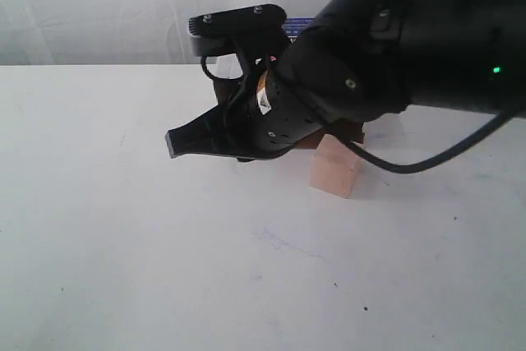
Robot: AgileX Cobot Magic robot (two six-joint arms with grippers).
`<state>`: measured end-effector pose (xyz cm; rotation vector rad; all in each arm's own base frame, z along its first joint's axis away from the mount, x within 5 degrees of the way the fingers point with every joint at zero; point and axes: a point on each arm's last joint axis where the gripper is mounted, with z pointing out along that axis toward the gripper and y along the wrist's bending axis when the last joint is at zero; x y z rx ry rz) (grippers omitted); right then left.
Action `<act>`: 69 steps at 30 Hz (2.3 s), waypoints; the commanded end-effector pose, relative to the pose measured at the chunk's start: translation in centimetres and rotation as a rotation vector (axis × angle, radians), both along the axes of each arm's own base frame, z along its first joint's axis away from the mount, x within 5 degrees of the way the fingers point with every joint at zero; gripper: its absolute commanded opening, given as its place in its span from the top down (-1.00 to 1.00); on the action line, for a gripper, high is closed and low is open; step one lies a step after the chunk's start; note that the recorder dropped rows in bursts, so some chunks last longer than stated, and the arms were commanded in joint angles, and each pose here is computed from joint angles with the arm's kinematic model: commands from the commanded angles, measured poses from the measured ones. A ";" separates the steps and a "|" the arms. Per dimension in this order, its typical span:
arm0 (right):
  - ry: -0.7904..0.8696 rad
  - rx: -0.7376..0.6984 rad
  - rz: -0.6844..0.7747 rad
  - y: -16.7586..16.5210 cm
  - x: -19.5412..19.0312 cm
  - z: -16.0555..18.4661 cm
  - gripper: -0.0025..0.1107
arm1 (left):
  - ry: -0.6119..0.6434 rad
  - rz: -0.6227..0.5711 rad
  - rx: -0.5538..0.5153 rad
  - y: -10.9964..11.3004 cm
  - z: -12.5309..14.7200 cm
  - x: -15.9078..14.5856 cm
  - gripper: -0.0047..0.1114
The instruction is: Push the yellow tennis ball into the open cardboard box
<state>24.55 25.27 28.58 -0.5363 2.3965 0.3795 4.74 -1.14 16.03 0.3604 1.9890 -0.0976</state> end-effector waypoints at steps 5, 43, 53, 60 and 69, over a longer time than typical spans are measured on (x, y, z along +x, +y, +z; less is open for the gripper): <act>0.217 0.129 -0.079 -0.9 -2.7 0.6 0.96 | 0.015 -0.005 0.009 0.0 -0.3 -0.1 0.92; -0.105 0.480 -0.211 -10.6 -6.0 1.9 0.96 | 0.015 -0.005 0.009 0.0 -0.3 -0.1 0.92; -0.183 0.502 -0.373 -17.6 -10.3 -0.2 0.96 | 0.015 -0.005 0.009 0.0 -0.3 -0.1 0.92; -0.252 0.501 -0.468 -20.9 -13.8 -3.5 0.96 | 0.015 -0.005 0.009 0.0 -0.3 -0.1 0.92; -0.392 0.453 -0.525 -23.2 -16.8 -7.0 0.96 | 0.015 -0.005 0.009 0.0 -0.3 -0.1 0.92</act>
